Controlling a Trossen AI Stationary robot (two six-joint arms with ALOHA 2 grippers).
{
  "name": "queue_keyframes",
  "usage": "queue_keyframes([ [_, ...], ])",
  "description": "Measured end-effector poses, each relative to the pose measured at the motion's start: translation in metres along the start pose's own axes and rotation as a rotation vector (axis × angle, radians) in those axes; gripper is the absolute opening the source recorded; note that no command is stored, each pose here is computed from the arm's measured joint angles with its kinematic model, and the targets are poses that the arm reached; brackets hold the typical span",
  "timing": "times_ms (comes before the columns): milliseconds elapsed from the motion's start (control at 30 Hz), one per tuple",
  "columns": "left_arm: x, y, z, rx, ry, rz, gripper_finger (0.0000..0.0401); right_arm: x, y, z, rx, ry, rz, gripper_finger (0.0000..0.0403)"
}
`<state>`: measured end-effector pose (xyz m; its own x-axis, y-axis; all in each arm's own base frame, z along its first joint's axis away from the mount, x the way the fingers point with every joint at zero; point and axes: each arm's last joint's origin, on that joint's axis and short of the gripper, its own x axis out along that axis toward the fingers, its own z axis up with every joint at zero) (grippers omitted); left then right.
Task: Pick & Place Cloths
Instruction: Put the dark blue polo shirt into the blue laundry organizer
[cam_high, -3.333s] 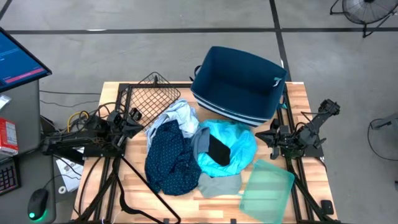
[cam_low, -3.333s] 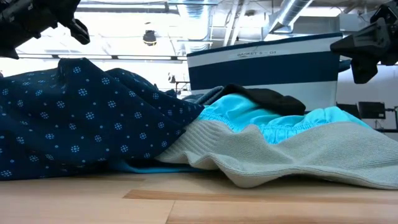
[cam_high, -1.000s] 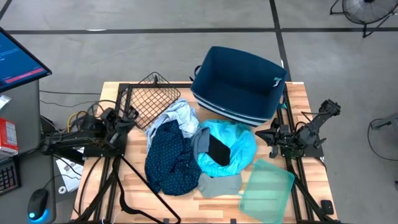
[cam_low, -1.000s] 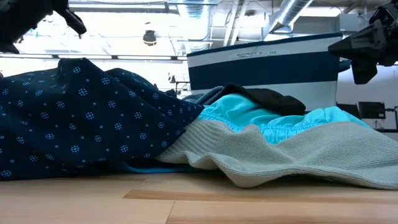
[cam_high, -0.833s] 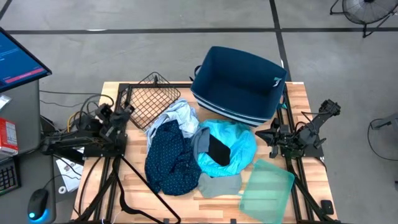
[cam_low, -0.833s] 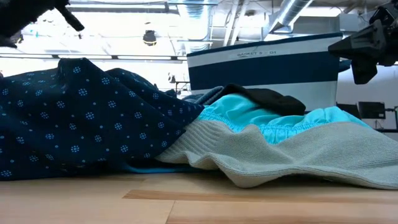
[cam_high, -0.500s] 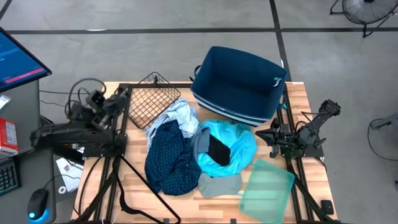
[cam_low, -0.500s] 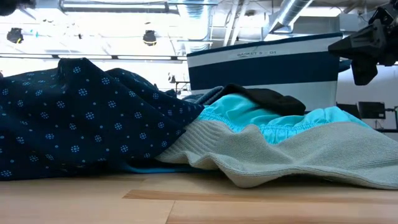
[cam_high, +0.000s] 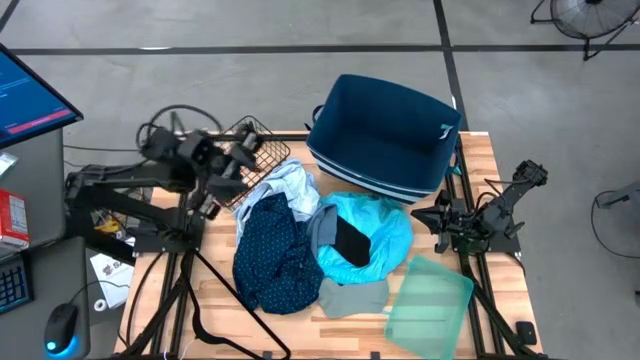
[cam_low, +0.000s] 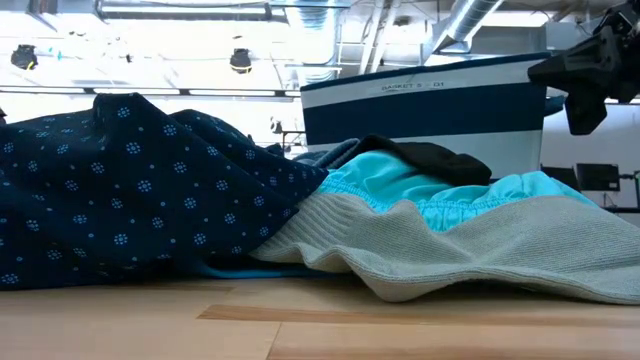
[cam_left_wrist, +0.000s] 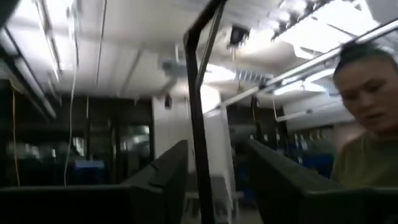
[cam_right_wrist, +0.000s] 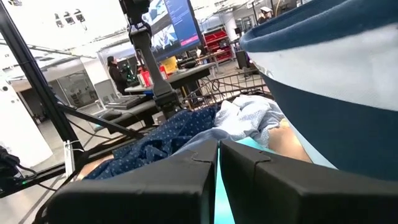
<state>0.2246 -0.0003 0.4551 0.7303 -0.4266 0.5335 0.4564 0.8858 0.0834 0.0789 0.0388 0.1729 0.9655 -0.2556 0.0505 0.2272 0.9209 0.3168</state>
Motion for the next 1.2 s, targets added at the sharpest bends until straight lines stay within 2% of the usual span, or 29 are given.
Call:
queue_keyframes([
  [167,0.000,0.008,-0.029,-0.162,0.295,0.068,0.0216,0.000,0.000,0.000,0.001,-0.001,-0.001,0.0017],
  [333,-0.014,0.009,-0.057,-0.306,0.580,0.160,0.0231,0.000,0.000,0.000,0.001,-0.001,-0.002,0.0017],
  [467,-0.021,0.000,-0.074,-0.287,0.753,0.129,0.0231,0.000,0.000,0.000,-0.001,0.000,-0.002,0.0017],
  [600,-0.017,-0.008,-0.094,-0.305,0.848,0.069,0.0234,0.000,0.000,0.000,-0.006,0.000,-0.006,0.0017],
  [733,-0.008,-0.017,-0.116,-0.338,0.903,0.013,0.0252,0.000,-0.001,0.000,-0.007,-0.006,-0.028,0.0019],
  [933,0.001,-0.034,-0.149,-0.301,1.002,-0.109,0.0285,0.000,-0.001,0.000,-0.015,-0.003,-0.029,0.0052],
  [1200,-0.005,-0.032,-0.174,-0.326,1.142,-0.059,0.0303,0.000,-0.001,-0.001,-0.016,-0.002,-0.030,0.0130],
])
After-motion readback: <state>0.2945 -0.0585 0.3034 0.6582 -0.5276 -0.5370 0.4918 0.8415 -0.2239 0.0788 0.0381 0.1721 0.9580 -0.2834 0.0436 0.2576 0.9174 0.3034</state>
